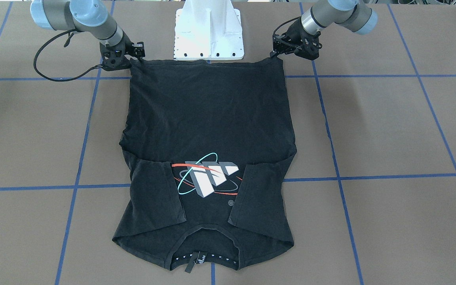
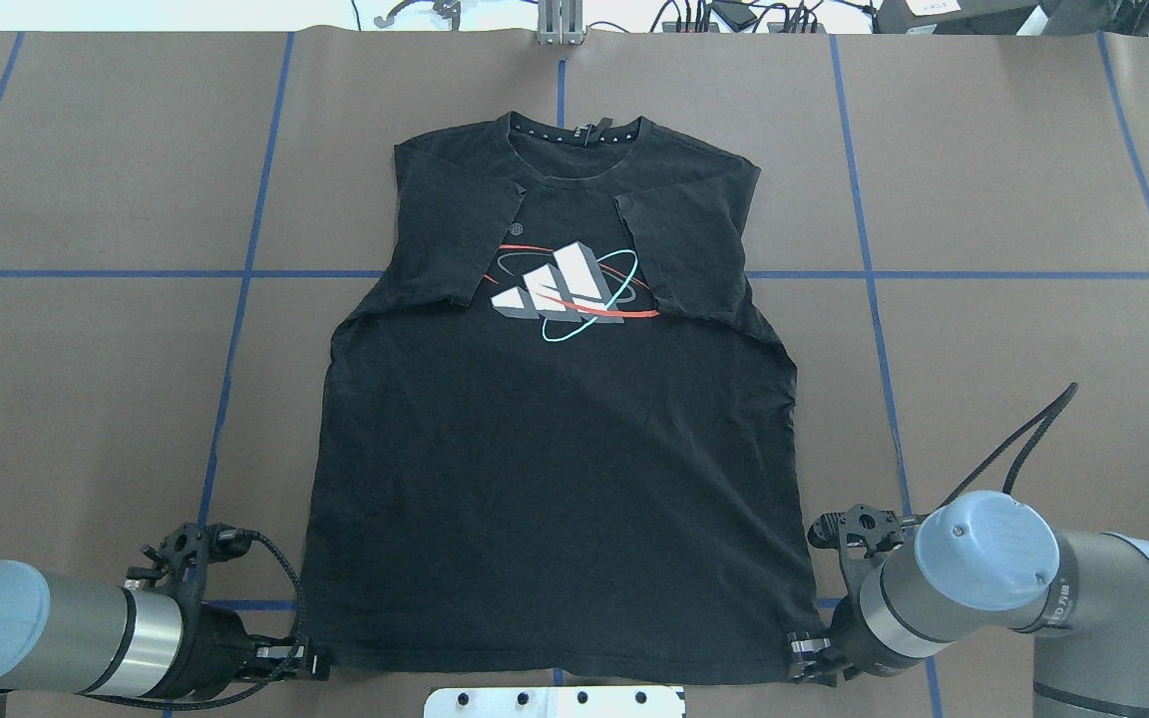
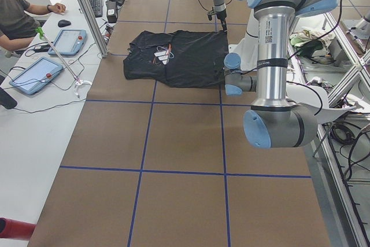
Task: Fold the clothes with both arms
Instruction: 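Close both grippers on the bottom hem corners, then lift the hem with both grippers and carry it toward the collar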
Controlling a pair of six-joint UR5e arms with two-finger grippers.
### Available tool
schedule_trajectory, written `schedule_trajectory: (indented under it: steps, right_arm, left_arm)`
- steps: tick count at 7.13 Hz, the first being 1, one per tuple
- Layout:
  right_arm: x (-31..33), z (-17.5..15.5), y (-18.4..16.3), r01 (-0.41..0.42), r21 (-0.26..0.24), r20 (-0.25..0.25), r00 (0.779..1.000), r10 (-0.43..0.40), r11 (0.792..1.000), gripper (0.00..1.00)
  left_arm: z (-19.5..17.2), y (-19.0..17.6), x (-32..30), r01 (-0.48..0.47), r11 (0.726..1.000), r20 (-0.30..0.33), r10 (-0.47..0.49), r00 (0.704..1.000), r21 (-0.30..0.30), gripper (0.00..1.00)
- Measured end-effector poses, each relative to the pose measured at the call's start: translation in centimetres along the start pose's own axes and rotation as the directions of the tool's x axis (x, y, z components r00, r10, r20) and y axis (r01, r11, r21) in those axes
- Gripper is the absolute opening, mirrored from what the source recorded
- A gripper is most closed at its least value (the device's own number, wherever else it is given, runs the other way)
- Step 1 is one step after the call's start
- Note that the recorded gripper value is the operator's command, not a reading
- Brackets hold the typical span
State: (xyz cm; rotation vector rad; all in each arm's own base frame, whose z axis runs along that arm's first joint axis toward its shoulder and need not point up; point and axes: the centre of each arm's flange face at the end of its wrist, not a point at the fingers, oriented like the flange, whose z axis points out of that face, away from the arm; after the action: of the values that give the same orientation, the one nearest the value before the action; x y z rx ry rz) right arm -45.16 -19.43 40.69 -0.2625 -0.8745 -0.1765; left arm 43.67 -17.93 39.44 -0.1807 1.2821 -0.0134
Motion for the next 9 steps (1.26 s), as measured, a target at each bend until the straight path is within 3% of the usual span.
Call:
schedule_trajectory:
  steps: [2, 6, 9]
  right_arm:
    - [0.1, 0.2, 0.0, -0.001, 0.002, -0.004, 1.000, 0.001, 1.000, 0.02]
    - [-0.1, 0.1, -0.1, 0.003, 0.015, -0.002, 1.000, -0.003, 1.000, 0.00]
    - [-0.4, -2.5, 0.8, 0.025, 0.009, 0.045, 0.999, -0.026, 1.000, 0.00]
  left_arm:
    - [0.1, 0.2, 0.1, 0.031, 0.999, 0.000, -0.031, 1.000, -0.005, 0.00]
    - [-0.1, 0.2, 0.3, 0.040, 0.999, -0.005, -0.040, 0.999, -0.005, 0.00]
    - [-2.6, 0.8, 2.1, 0.029, 1.000, -0.055, -0.029, 0.998, -0.006, 0.00]
